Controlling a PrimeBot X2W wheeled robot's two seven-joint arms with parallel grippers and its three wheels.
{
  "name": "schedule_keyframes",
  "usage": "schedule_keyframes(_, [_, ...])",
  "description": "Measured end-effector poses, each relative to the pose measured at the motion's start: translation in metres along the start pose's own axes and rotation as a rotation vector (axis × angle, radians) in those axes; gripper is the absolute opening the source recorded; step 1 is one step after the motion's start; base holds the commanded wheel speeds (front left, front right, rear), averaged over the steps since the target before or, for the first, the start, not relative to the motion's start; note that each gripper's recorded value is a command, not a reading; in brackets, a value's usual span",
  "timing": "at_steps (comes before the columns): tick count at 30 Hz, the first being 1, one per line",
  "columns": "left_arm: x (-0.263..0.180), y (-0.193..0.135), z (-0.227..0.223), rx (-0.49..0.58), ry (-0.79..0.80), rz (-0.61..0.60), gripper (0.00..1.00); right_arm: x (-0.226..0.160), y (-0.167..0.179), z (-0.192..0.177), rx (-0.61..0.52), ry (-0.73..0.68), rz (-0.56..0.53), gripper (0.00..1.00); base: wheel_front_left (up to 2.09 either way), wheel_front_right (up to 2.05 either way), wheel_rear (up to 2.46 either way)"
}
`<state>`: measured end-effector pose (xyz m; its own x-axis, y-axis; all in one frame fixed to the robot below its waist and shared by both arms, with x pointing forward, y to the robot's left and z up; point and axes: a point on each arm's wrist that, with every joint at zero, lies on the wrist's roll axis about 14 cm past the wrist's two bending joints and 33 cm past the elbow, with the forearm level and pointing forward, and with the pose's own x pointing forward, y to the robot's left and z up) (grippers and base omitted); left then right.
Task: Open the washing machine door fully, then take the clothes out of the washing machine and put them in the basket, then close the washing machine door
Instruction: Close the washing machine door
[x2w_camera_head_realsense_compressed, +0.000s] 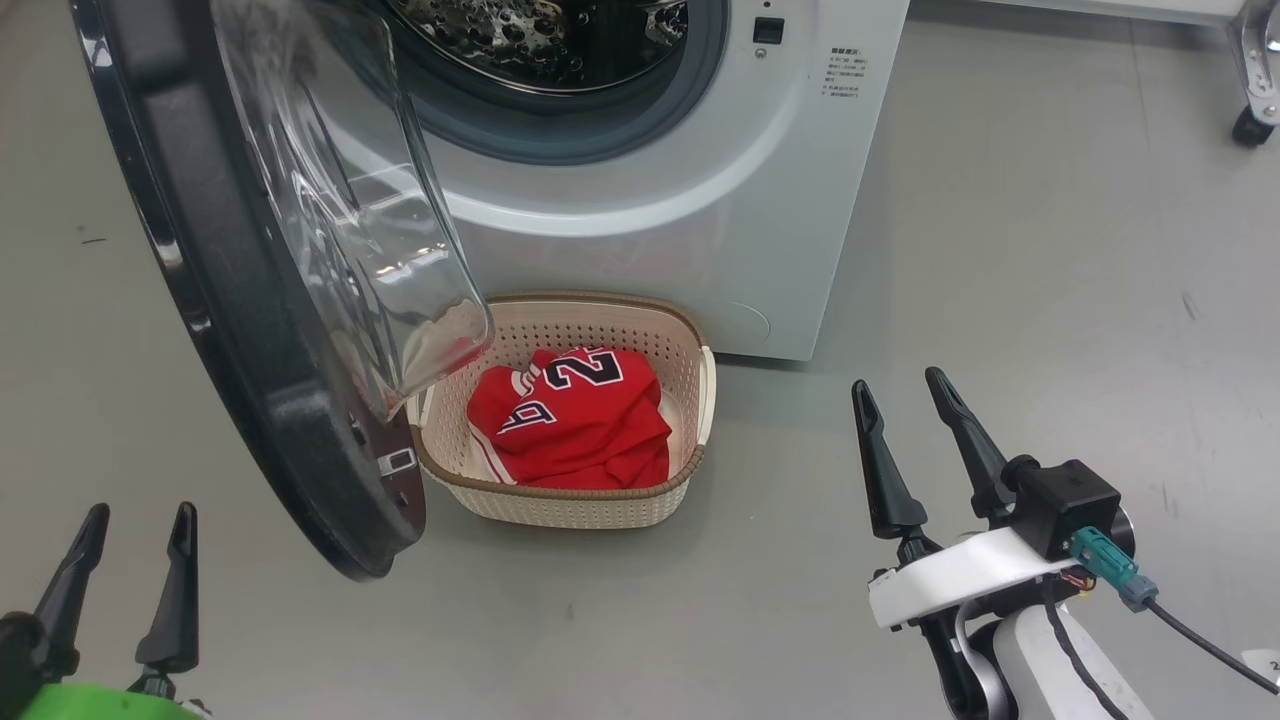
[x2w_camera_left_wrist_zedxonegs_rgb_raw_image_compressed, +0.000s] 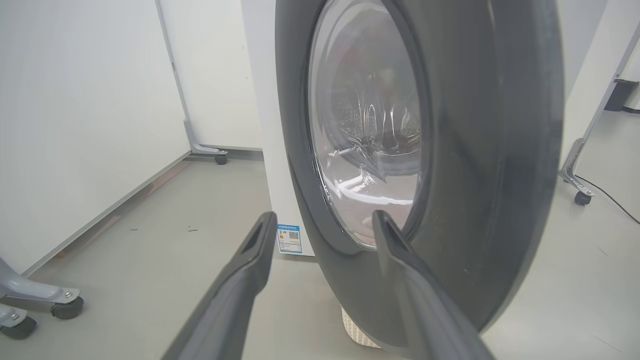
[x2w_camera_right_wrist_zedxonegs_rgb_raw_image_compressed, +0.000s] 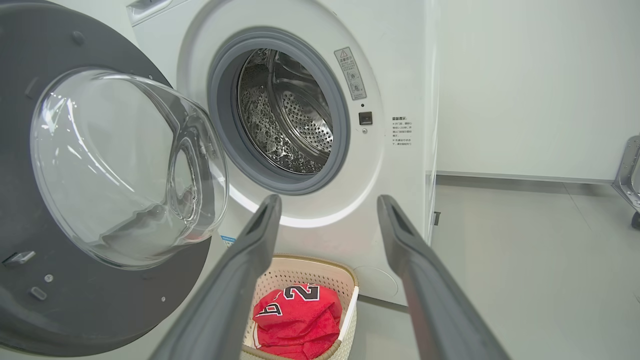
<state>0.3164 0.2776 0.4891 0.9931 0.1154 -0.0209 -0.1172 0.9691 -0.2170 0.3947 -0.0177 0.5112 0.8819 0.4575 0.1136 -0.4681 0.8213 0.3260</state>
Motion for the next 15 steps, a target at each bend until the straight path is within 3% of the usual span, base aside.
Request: schedule_keyframes(15, [0.0013,0.0009,-0.0078,0.012,0.018,-0.004,1.00,0.0002,-0.0002,-0.0019,0.005,0.004,0.000,1.00,0.00,0.00,0.00])
